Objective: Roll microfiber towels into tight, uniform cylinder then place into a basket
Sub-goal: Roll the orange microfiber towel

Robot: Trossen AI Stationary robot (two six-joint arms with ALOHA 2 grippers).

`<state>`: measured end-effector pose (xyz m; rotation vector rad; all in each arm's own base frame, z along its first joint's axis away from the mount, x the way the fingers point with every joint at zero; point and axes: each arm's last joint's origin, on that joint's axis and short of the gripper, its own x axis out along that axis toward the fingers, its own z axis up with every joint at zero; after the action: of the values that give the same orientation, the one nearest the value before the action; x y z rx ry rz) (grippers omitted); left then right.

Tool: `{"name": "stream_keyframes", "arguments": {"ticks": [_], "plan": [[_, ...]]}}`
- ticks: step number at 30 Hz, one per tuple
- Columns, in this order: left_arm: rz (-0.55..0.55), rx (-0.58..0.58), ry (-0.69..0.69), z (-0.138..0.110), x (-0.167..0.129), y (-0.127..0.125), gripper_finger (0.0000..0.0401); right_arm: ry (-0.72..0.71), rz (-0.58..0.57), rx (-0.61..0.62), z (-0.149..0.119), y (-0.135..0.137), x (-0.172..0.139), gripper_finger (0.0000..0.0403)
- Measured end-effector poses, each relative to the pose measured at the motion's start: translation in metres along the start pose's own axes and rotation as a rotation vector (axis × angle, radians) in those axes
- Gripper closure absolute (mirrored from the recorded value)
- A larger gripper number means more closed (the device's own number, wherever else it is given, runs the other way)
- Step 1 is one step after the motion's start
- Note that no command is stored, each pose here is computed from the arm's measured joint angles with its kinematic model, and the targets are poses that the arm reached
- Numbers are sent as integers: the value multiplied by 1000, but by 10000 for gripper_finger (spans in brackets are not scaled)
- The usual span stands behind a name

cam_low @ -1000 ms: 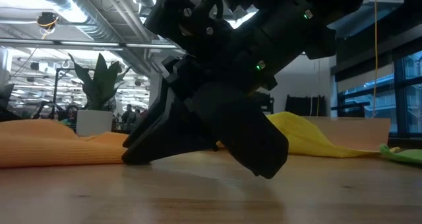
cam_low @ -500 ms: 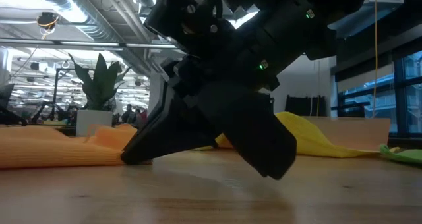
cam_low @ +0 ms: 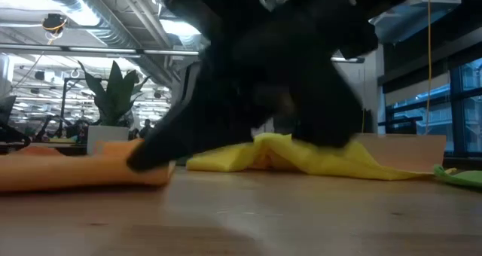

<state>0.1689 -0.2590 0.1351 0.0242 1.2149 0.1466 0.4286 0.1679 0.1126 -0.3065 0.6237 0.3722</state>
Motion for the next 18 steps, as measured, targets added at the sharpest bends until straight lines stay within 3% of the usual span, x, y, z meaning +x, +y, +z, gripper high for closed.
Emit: {"name": "stream_keyframes", "arguments": {"ticks": [7, 18], "plan": [[-3, -12, 26, 11, 2, 7, 401, 26, 72, 194, -1, -16, -2, 401], [-45, -50, -35, 20, -19, 14, 401, 33, 83, 169, 14, -16, -5, 403]]}}
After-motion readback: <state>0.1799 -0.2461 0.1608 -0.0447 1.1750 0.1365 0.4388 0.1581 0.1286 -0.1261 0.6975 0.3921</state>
